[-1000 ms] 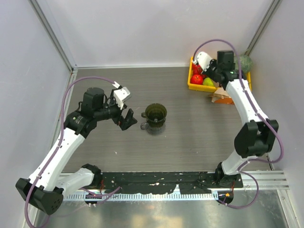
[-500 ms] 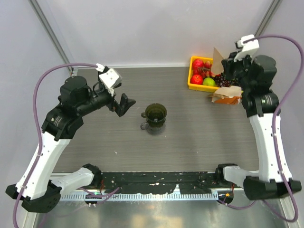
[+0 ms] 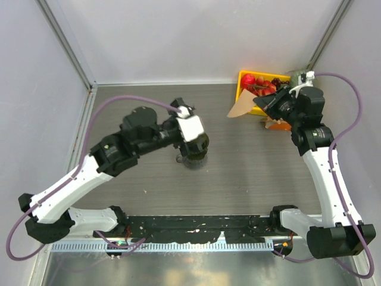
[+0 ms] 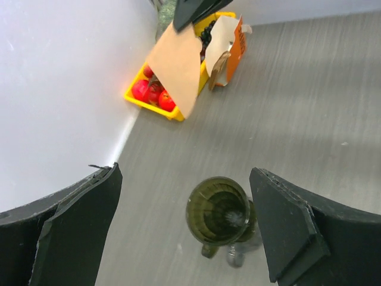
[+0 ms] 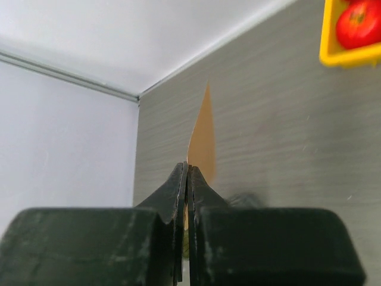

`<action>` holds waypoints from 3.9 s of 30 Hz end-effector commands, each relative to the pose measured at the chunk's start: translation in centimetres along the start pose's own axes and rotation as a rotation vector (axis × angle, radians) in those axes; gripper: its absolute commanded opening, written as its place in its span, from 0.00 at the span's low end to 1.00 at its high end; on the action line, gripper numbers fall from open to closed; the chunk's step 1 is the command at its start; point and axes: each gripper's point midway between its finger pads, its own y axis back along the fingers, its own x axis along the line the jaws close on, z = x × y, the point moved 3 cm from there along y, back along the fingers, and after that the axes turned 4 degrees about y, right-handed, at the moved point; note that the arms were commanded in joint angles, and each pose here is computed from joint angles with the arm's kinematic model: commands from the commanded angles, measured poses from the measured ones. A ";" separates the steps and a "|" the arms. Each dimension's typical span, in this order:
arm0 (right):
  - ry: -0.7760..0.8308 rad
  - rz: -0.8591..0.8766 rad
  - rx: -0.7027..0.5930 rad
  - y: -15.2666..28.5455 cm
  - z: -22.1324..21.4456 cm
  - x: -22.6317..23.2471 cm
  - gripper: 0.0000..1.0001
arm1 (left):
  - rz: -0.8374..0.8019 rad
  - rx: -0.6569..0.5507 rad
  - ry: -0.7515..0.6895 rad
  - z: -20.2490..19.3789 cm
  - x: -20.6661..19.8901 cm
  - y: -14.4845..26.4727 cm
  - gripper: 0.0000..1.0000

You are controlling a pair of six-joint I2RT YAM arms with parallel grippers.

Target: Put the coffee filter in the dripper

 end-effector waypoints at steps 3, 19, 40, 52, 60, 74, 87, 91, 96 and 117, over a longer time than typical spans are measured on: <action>-0.236 0.066 0.065 -0.8 -2.3 2.4 0.05 | 0.171 0.010 -0.310 0.5 0.0 -4.6 0.99; -0.322 0.148 0.211 0.0 -6.6 4.1 0.05 | 0.174 0.026 -0.336 -2.6 -2.4 -13.0 0.94; -0.339 0.255 0.228 1.2 -6.1 6.1 0.16 | 0.363 0.098 -0.265 -3.6 -0.3 -14.5 0.00; 0.280 0.617 -0.070 5.7 1.7 5.1 0.96 | -0.006 -0.035 0.039 0.0 -4.0 -8.0 0.00; 1.040 0.822 -0.061 11.3 -4.4 4.4 0.95 | -0.312 -0.188 0.195 3.6 -5.4 -1.5 0.00; 1.152 1.094 0.121 12.4 -9.0 9.2 0.95 | -0.466 -0.267 0.274 4.0 -7.7 1.3 0.00; 1.230 1.134 0.240 10.5 -11.9 11.5 0.75 | -0.453 -0.237 0.320 2.5 -7.4 -0.9 0.00; 1.188 1.133 0.240 10.3 -12.0 12.2 0.60 | -0.447 -0.258 0.332 2.3 -7.4 -0.8 0.00; 1.159 1.157 0.252 10.0 -12.3 13.1 0.35 | -0.476 -0.270 0.364 2.7 -7.8 -0.7 0.00; 1.070 1.228 0.299 11.6 -13.5 13.1 0.05 | -0.390 -0.253 0.321 0.0 -6.3 2.5 0.57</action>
